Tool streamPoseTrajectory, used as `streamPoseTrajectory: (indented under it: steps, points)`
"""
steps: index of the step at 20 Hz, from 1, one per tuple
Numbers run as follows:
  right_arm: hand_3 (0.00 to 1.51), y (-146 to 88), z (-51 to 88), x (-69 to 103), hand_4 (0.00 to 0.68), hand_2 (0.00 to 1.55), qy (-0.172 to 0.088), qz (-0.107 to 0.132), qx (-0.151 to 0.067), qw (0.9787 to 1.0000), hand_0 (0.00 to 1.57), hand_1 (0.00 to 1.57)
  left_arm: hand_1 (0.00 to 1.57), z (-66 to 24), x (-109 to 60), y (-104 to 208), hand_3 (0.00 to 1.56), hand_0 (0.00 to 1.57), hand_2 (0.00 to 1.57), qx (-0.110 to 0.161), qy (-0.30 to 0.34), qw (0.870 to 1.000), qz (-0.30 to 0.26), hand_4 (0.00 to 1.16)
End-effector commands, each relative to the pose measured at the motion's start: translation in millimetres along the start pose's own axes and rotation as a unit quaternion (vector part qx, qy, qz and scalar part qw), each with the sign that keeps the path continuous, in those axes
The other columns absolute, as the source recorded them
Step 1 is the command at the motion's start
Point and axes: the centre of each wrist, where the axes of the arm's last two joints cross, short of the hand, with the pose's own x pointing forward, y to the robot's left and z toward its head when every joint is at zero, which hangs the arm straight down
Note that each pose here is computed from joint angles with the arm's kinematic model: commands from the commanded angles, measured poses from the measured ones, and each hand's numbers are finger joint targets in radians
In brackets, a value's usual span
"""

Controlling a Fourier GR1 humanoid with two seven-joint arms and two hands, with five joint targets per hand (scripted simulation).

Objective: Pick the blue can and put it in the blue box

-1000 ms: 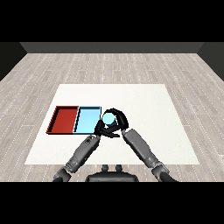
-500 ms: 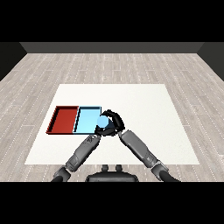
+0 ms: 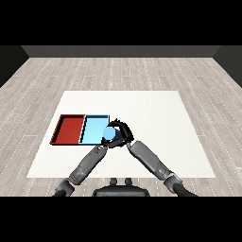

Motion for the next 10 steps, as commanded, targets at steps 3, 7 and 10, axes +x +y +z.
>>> streamPoseTrajectory:
  steps: [3,7,10]
  points:
    - [1.39,7.2,5.0,-7.4,0.604,1.45,0.003,-0.027,0.013,0.9995,1.44,1.44,0.95,6.3,0.6,-18.7,0.85,0.95,0.97,0.036,-0.016,0.999,0.035,0.69]
    - [1.39,11.0,-1.0,9.6,0.591,1.45,0.006,-0.034,0.005,0.9994,1.43,1.43,0.65,-3.3,13.0,-17.6,0.52,0.65,0.75,0.023,-0.015,0.999,0.046,0.67]
    - [1.39,8.2,-9.1,-5.9,0.588,1.45,0.002,-0.024,0.0,0.9997,1.43,1.43,0.83,-5.2,5.1,-17.2,0.74,0.83,0.88,0.026,0.003,0.999,0.047,0.67]
